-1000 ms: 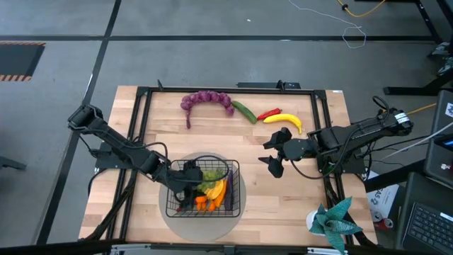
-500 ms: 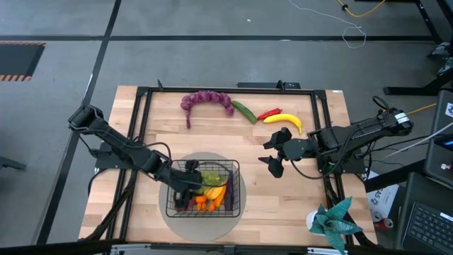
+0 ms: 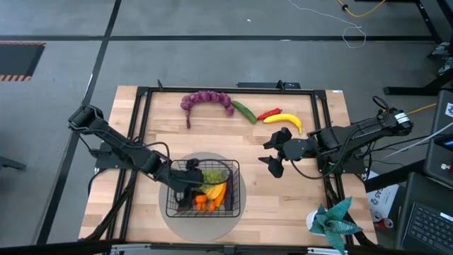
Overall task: Build produce basket
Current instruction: Put the green grapes into the black wire basket, then put the cucumber into the black wire basket
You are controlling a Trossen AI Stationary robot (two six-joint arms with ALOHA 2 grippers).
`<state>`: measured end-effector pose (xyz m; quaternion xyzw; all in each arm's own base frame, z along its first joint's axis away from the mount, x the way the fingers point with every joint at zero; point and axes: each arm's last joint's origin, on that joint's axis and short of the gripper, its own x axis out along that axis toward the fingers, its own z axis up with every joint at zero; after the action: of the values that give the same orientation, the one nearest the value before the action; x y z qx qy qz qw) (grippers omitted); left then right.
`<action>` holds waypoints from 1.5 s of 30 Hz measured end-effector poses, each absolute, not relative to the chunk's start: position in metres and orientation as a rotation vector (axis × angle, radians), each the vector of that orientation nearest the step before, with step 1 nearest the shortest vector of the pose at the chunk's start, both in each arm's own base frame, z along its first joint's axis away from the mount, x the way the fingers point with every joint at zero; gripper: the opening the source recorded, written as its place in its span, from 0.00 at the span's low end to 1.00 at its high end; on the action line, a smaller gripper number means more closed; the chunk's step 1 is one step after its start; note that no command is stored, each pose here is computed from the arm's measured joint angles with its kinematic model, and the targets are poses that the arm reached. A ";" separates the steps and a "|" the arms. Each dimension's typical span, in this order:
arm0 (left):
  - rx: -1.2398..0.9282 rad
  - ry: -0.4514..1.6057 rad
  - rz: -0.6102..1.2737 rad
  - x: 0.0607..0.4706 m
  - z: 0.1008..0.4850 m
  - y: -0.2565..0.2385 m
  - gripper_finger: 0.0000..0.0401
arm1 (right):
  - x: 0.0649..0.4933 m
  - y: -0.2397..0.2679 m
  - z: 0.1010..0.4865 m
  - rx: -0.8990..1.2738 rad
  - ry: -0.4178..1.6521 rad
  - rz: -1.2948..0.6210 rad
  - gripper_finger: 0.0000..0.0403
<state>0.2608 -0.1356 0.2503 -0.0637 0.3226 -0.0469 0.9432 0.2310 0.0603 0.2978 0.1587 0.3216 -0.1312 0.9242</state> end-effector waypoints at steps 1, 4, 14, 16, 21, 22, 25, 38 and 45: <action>-0.142 0.657 -0.086 0.261 0.250 -0.135 0.41 | 0.231 0.060 0.298 0.326 0.660 -0.269 0.75; -0.150 0.657 -0.081 0.261 0.250 -0.135 0.41 | 0.231 0.060 0.298 0.326 0.660 -0.269 0.75; -0.064 0.753 0.037 0.253 0.241 -0.128 0.51 | 0.231 0.060 0.298 0.326 0.660 -0.270 0.75; -0.041 0.794 0.050 0.250 0.238 -0.127 0.53 | 0.231 0.060 0.298 0.326 0.660 -0.270 0.75; -0.068 0.858 0.043 0.246 0.234 -0.126 0.56 | 0.231 0.060 0.298 0.325 0.660 -0.269 0.75; -0.069 0.870 0.037 0.245 0.233 -0.126 0.57 | 0.231 0.060 0.298 0.325 0.660 -0.269 0.75; -0.056 0.912 0.047 0.241 0.231 -0.125 0.58 | 0.231 0.060 0.298 0.326 0.660 -0.270 0.75; -0.074 1.117 0.076 0.224 0.224 -0.118 0.58 | 0.231 0.060 0.298 0.324 0.663 -0.270 0.75; -0.082 1.011 -0.012 0.236 0.258 -0.128 0.58 | 0.231 0.060 0.298 0.323 0.663 -0.270 0.75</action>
<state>0.2361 -0.1283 0.2578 -0.0392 0.4839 -0.0055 0.8742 0.2308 0.0603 0.2976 0.1575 0.3230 -0.1314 0.9239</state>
